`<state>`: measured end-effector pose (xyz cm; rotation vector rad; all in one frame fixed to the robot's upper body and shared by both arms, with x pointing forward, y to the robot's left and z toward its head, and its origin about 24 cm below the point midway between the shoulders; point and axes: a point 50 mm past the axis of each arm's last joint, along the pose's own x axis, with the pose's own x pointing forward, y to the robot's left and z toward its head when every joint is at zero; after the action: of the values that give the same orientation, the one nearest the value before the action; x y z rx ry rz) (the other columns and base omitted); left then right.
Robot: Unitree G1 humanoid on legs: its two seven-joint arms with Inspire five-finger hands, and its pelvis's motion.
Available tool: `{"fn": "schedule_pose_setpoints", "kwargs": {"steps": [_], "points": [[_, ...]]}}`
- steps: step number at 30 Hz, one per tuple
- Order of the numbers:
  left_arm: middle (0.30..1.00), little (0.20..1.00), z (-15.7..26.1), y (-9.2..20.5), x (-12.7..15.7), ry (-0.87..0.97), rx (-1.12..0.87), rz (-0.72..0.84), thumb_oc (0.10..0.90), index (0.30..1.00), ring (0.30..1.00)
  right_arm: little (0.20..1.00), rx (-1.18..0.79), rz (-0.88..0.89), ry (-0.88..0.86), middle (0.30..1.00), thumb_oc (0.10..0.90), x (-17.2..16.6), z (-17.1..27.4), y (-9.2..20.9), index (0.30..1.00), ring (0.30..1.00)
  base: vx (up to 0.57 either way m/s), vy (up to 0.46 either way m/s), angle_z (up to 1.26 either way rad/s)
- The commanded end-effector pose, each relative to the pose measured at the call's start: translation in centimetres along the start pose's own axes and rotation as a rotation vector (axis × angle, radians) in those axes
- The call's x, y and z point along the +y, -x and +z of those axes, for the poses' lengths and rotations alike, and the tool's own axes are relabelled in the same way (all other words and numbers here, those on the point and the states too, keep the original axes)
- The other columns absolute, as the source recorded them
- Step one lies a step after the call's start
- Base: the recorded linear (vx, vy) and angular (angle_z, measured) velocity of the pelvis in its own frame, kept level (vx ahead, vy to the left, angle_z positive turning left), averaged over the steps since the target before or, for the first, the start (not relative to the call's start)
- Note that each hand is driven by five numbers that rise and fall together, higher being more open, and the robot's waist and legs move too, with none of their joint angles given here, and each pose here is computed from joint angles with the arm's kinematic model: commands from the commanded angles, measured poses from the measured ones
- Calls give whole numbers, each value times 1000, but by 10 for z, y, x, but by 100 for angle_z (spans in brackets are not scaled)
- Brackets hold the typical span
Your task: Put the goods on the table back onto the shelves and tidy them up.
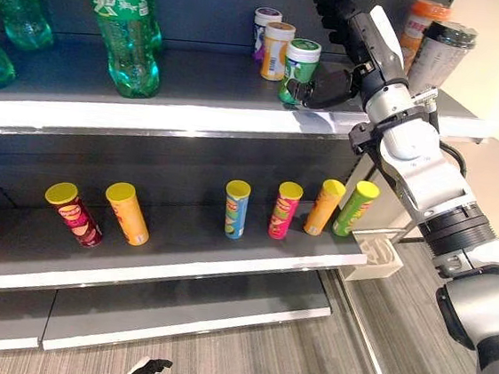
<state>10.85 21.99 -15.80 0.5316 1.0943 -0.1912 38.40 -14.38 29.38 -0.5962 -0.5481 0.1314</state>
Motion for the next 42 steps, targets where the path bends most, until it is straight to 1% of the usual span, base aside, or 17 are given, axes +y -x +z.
{"fn": "schedule_pose_setpoints", "kwargs": {"steps": [1,5,10,13,14,15,16,20,24,25,28,32,33,34,36,38,42], "points": [[900,900,8,-3,19,-66,-8,38,800,900,900,900,-222,-214,41,900,800,-56,56,-9,900,900,0,0,0],[900,900,9,-3,20,-63,-13,42,800,900,900,900,-245,-227,37,900,800,-59,56,-3,900,900,0,0,0],[900,900,9,-3,18,-45,-11,50,800,900,900,900,-359,-226,15,900,800,-64,68,18,900,900,0,0,0],[900,900,7,-3,15,-25,-4,48,800,900,900,900,-499,-204,13,900,800,-73,83,52,900,900,0,0,0],[900,900,6,-3,15,-30,-2,48,800,900,900,900,-495,-207,13,900,800,-74,82,53,900,900,0,0,0],[900,900,7,-3,11,-27,-5,40,800,900,900,900,-527,-196,12,900,800,-77,81,70,900,900,0,0,0],[900,900,6,-3,12,-34,-3,40,800,900,900,900,-522,-200,12,900,800,-78,80,73,900,900,16,5,-4],[900,900,9,-3,6,-38,-14,29,800,900,900,900,-538,-217,19,900,800,-90,72,112,900,900,11,8,-18],[900,900,10,-3,4,-45,-22,25,800,900,900,900,-535,-235,-4,900,800,-95,66,134,900,900,12,21,-23],[900,900,12,-3,2,-37,-29,21,800,900,900,900,-508,-254,-14,900,800,-101,59,149,900,900,7,18,-28],[900,900,10,-3,3,-40,-29,21,800,900,900,900,-480,-277,-9,900,800,-111,54,169,900,900,29,25,-21],[900,900,2,-1,0,-56,-21,2,800,900,900,900,-357,-411,60,900,800,-137,38,222,900,900,43,41,-18],[900,900,2,-1,0,-63,-21,1,800,900,900,900,-352,-416,63,900,800,-137,39,225,900,900,68,74,-12],[900,900,0,0,-4,-128,-30,-37,800,900,900,900,-285,-509,142,900,800,-149,35,251,900,900,26,41,-24],[900,900,0,1,-4,-153,-35,-44,800,900,900,900,-260,-553,169,900,800,-154,34,261,900,900,66,66,-21],[900,900,8,0,-9,-251,-71,-98,800,900,900,900,-214,-694,245,900,800,-167,34,287,900,900,72,91,-13],[900,900,46,-5,1,-404,-182,-90,800,900,900,900,-177,-847,310,900,800,-169,26,298,900,900,-104,74,-55]]}}
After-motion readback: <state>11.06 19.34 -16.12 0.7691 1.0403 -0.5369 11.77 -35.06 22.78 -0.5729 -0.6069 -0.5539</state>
